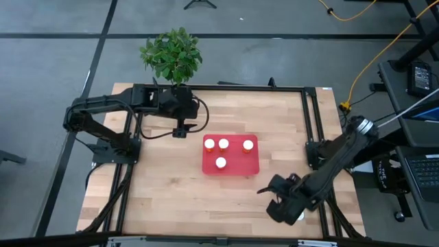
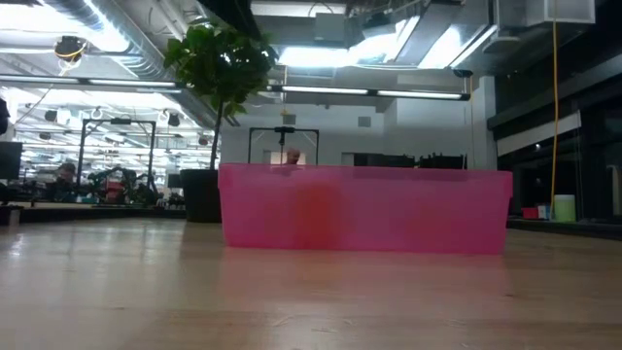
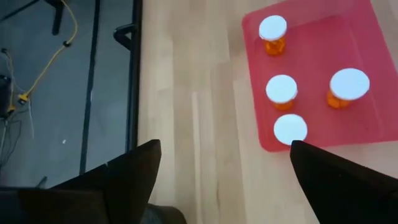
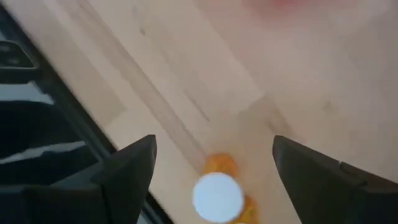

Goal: Pick and place pill bottles into a basket
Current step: Put the left orange pill bottle into the red bin

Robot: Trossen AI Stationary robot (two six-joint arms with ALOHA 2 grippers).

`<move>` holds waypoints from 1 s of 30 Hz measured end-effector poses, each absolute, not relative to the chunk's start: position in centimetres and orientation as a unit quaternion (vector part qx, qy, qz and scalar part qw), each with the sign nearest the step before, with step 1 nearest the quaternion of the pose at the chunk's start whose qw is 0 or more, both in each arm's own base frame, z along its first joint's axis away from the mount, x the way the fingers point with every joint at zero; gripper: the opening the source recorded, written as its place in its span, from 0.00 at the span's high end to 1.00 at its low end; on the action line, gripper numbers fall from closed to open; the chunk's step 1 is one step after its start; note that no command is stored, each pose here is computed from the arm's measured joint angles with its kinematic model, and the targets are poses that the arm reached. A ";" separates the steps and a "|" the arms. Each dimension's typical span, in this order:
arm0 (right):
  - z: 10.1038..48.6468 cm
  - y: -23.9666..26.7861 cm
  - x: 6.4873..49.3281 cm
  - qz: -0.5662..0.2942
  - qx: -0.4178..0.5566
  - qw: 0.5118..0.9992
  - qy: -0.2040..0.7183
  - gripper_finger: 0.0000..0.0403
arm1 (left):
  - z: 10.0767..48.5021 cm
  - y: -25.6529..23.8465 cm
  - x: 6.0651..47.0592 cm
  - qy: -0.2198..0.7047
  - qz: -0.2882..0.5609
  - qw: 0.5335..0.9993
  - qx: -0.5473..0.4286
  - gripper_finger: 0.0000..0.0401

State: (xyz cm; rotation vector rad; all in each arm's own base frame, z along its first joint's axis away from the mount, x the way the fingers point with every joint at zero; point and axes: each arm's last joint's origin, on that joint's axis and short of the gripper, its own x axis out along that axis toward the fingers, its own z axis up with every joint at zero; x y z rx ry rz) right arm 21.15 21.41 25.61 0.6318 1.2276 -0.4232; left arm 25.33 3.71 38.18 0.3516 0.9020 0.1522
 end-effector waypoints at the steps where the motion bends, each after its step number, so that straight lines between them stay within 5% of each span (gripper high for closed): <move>1: 25.0 21.8 21.4 -0.201 0.298 0.746 0.561 0.20 | 38.2 3.8 25.3 0.433 0.068 0.883 0.166 0.13; 9: 22.1 23.4 22.3 -0.244 0.349 0.673 0.604 0.20 | 38.0 3.6 25.2 0.438 0.028 0.883 0.166 0.13; 30: 22.0 24.8 19.7 -0.279 0.354 0.630 0.632 0.20 | 38.0 3.7 25.2 0.439 0.019 0.881 0.175 0.13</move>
